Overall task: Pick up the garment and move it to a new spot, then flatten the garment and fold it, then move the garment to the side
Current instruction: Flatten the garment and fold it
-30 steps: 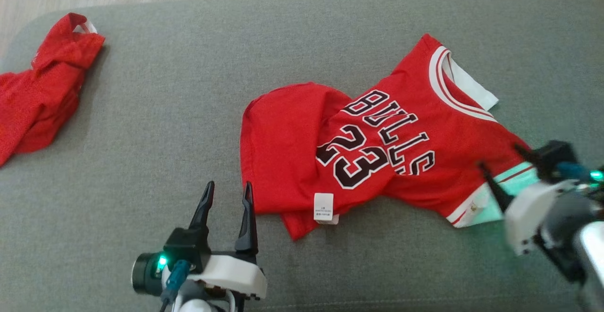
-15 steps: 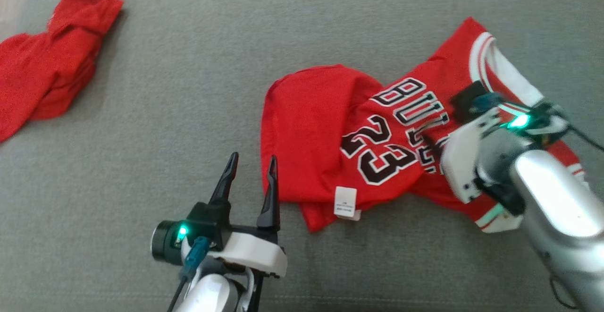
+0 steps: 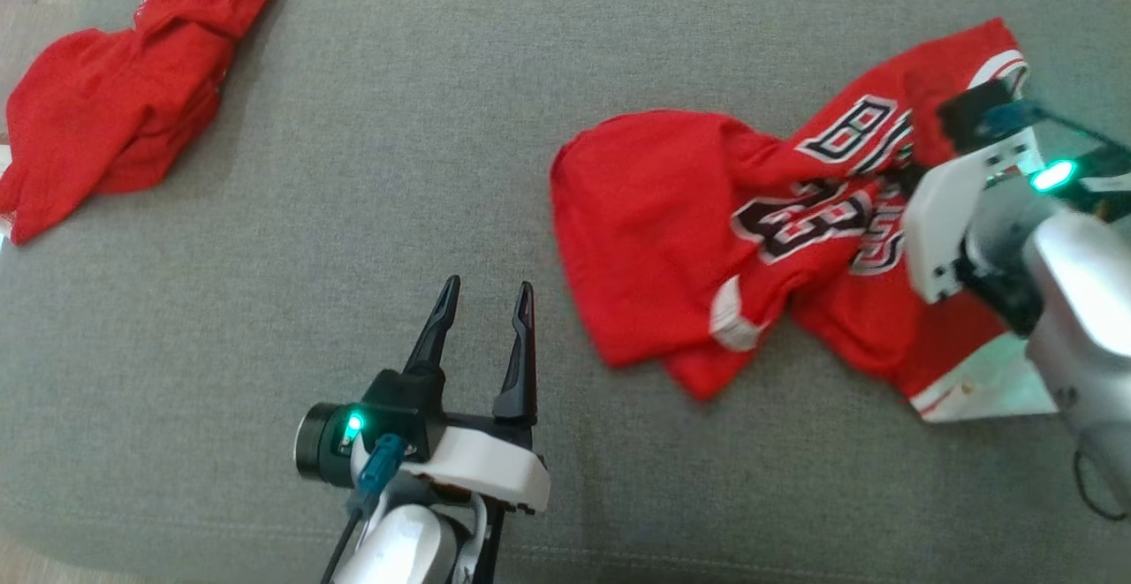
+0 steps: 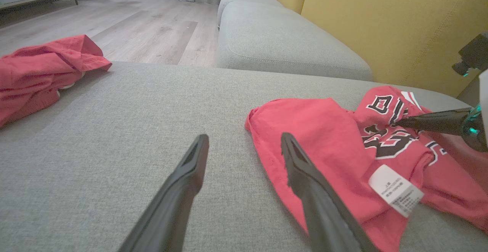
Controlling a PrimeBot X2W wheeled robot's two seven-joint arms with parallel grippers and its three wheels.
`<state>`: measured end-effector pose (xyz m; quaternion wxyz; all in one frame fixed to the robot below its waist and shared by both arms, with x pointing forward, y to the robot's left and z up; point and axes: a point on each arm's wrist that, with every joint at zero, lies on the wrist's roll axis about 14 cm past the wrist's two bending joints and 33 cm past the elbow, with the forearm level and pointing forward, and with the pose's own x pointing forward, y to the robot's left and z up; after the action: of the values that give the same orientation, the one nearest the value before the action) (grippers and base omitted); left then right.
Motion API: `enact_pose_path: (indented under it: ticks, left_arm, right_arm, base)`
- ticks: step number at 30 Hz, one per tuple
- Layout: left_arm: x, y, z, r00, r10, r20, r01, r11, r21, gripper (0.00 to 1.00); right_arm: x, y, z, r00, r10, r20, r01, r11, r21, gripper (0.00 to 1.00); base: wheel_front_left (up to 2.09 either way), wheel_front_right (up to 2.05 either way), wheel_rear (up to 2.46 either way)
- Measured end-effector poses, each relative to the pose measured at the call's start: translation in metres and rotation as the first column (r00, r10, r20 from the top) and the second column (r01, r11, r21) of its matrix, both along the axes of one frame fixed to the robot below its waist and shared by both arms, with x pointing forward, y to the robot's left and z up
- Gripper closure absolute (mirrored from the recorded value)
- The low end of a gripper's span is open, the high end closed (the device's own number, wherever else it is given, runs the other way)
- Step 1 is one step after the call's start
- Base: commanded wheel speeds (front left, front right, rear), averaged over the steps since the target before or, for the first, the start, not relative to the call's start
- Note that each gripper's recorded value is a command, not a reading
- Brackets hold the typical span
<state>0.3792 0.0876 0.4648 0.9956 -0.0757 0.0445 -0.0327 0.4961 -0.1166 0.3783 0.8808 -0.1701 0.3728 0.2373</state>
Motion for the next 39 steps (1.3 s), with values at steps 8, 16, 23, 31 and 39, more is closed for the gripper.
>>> enact_pose_path:
  ticks: [8,16,23,31,39]
  left_arm:
    - [0.000,-0.002,0.001,1.000,-0.007,0.004,0.007,1.000,-0.001,0.00]
    - [0.000,-0.006,0.005,1.000,-0.013,0.015,0.013,1.000,-0.002,0.00]
    - [-0.011,-0.004,0.007,1.000,-0.005,0.017,0.006,1.000,-0.006,0.00]
    - [-0.018,-0.004,0.012,0.999,-0.011,0.034,0.011,1.000,-0.002,0.00]
    - [-0.027,-0.003,0.012,0.999,-0.015,0.035,0.016,1.000,-0.003,0.00]
  right_arm:
    - [0.025,-0.036,0.013,0.990,-0.076,0.121,0.084,0.995,-0.062,0.00]
    - [0.029,-0.022,0.034,0.970,-0.059,0.234,0.058,0.998,0.011,0.00]
    - [0.015,-0.043,0.101,0.824,-0.200,0.530,0.075,0.966,0.247,0.00]
    - [-0.054,-0.070,0.090,0.766,-0.322,0.556,0.151,0.931,0.331,0.00]
    - [-0.110,-0.081,0.075,0.736,-0.403,0.543,0.223,0.903,0.369,0.00]
  base:
    - [0.00,0.00,0.00]
    - [0.00,0.00,0.00]
    - [0.00,0.00,0.00]
    - [0.00,0.00,0.00]
    - [0.00,0.00,0.00]
